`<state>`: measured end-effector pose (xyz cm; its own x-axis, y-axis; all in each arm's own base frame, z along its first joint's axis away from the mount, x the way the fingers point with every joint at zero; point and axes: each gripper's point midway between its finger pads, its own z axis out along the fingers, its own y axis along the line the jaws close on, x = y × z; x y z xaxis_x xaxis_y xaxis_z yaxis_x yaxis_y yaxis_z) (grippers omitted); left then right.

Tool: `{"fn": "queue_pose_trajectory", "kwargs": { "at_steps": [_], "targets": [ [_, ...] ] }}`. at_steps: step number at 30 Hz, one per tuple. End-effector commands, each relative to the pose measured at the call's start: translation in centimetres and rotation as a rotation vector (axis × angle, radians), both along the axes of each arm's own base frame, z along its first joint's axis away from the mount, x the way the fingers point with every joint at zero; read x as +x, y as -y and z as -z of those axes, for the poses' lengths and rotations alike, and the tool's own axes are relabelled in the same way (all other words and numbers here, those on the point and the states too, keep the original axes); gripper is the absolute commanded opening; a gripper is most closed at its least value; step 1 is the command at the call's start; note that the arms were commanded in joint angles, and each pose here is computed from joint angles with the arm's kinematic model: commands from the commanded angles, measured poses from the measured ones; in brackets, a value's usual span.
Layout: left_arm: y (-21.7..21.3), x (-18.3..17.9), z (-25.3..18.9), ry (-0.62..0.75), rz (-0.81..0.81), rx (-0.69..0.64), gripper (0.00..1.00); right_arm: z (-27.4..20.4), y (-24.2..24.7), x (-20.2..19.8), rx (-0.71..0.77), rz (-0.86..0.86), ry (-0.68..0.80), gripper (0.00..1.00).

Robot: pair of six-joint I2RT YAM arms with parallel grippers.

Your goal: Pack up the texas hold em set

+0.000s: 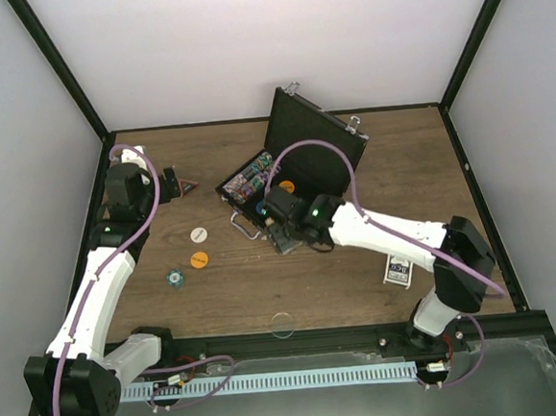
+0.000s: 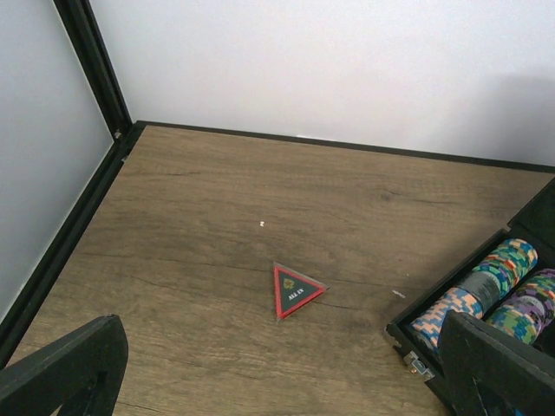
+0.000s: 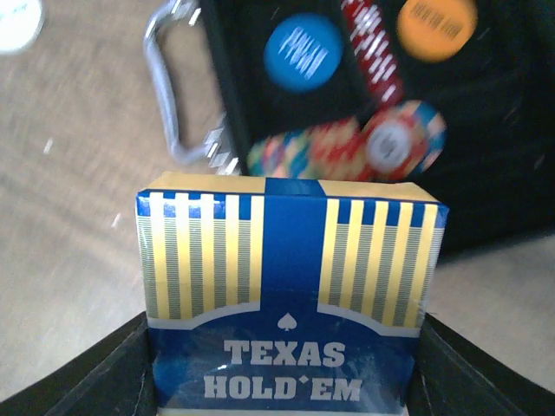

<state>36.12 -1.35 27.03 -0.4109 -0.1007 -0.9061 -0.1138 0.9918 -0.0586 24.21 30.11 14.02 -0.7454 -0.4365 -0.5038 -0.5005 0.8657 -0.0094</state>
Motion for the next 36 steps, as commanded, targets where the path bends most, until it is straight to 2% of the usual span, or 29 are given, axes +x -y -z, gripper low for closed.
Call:
{"fn": "queue_pose_trajectory", "kwargs": {
  "at_steps": [1,6,12,22,36],
  "targets": [
    [0.3,-0.1,-1.0,0.038,0.01,-0.017,1.0,-3.4,-1.2,8.1,0.071,0.023,0.192,0.58],
    [0.3,-0.1,-1.1,0.04,0.008,-0.018,1.0,-3.8,-2.7,14.2,0.105,-0.014,0.25,0.58],
    [0.3,-0.3,-1.3,0.048,0.013,-0.021,1.0,-1.5,-3.7,17.3,0.064,-0.085,0.247,0.58],
    [0.3,-0.2,-1.2,0.046,0.011,-0.019,1.0,1.7,-7.1,18.0,0.114,-0.213,0.194,0.57],
    [0.5,-0.3,-1.5,0.052,0.019,-0.026,1.0,5.9,-6.1,16.6,0.046,-0.246,0.112,0.57]
  ]
}}
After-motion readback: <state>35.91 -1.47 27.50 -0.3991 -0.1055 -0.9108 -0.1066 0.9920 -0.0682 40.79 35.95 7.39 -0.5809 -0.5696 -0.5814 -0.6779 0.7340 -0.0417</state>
